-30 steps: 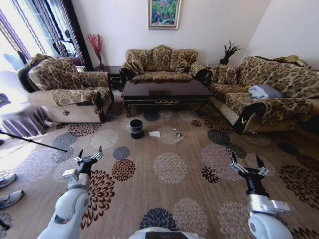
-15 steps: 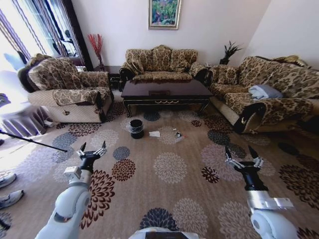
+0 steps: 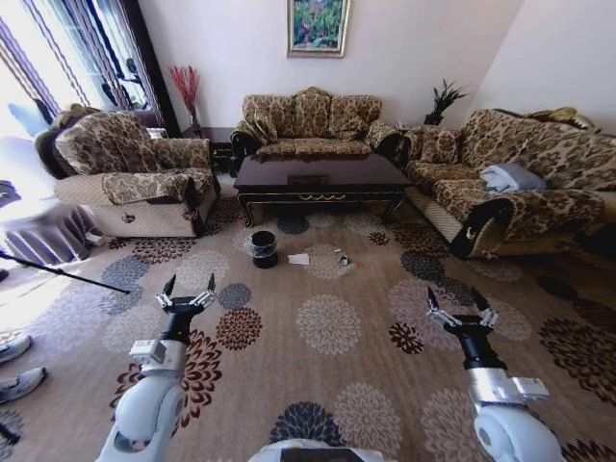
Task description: Move to the front of the table and pick up the trash from the floor, then place it into the trash bin.
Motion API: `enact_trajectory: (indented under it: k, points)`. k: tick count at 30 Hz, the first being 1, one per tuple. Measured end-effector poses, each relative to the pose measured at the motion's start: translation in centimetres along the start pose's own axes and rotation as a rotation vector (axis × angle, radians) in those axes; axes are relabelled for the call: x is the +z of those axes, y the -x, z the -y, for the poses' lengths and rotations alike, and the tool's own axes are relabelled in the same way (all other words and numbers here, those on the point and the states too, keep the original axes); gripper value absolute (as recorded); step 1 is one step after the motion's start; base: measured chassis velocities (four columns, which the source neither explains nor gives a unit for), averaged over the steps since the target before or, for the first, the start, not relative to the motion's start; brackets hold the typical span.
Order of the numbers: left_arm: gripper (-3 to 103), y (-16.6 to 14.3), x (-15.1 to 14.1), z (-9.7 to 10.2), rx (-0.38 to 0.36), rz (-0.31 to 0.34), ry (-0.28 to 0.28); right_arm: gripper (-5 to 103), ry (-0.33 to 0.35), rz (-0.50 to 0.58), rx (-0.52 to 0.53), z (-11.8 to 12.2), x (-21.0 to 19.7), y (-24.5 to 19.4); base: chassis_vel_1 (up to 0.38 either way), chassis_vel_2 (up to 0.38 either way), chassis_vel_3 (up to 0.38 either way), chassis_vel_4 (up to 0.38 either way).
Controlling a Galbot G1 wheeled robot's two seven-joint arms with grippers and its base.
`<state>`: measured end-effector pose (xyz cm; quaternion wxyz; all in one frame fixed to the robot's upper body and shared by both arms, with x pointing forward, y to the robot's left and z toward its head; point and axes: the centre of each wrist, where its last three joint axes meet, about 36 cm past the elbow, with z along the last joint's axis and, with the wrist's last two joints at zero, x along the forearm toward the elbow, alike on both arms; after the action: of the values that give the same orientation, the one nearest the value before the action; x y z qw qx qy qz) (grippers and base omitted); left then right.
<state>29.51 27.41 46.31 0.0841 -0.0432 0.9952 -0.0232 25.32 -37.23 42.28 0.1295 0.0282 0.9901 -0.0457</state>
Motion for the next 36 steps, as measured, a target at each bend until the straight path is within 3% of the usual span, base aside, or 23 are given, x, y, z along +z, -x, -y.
enact_trajectory:
  k: [7,17,36]
  points:
    - [100,0.09,-0.03,-0.75,-0.058,-0.007,0.055,100,-0.009,0.004,-0.004,0.13,0.35,-0.06,0.0,0.0,0.0,0.0]
    - [100,0.13,0.24,-0.58,-0.075,-0.013,0.032,100,-0.017,0.009,-0.021,0.21,0.4,-0.3,0.0,0.0,0.0,0.0]
    - [100,0.05,0.19,-0.57,-0.103,-0.013,0.047,100,0.008,0.006,0.005,-0.41,0.76,-0.84,0.0,0.0,0.0,0.0]
